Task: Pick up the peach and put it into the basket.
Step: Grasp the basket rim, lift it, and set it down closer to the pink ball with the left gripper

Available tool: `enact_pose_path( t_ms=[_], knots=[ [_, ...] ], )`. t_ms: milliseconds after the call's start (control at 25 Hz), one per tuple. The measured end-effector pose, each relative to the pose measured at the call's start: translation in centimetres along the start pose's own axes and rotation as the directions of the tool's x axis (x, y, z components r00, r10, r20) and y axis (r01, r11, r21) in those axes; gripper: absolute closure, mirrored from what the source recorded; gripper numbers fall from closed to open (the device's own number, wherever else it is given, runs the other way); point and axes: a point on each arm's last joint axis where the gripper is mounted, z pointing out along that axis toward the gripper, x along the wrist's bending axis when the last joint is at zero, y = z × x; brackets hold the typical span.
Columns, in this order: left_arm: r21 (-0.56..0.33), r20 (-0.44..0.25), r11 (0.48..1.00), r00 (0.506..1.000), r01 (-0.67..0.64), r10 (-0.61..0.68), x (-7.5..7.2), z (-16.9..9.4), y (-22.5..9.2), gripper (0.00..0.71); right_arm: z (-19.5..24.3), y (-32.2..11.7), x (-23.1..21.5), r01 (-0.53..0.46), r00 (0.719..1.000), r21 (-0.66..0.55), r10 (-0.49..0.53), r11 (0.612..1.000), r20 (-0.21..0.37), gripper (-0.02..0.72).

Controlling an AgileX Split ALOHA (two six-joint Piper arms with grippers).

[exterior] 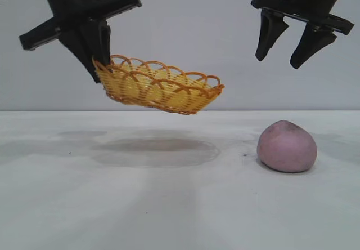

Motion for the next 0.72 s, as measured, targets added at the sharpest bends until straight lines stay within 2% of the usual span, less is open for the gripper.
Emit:
enact_pose_path(
  t_ms=[160,400,680,720],
  knots=[
    [0.016,0.060,0.998,0.996,0.065,-0.065,1.0,2.2,-1.5,0.710,0.0,0.0,0.0,0.000,1.000,0.000,0.000,1.000,0.000,0.260],
    [0.023,0.038,0.994,0.993,0.108,-0.109,2.7,4.3,-3.1,0.710,0.0,0.0,0.0,0.000,1.000,0.000,0.000,1.000,0.000,0.260],
    [-0.011,0.042,0.995,0.994,0.103,-0.102,3.0,4.9,-2.9,0.710,0.0,0.0,0.0,0.000,1.000,0.000,0.000,1.000,0.000,0.260],
    [-0.009,0.040,0.994,0.994,0.106,-0.105,3.1,5.1,-2.9,0.679,0.0,0.0,0.0,0.000,1.000,0.000,0.000,1.000,0.000,0.260]
  ],
)
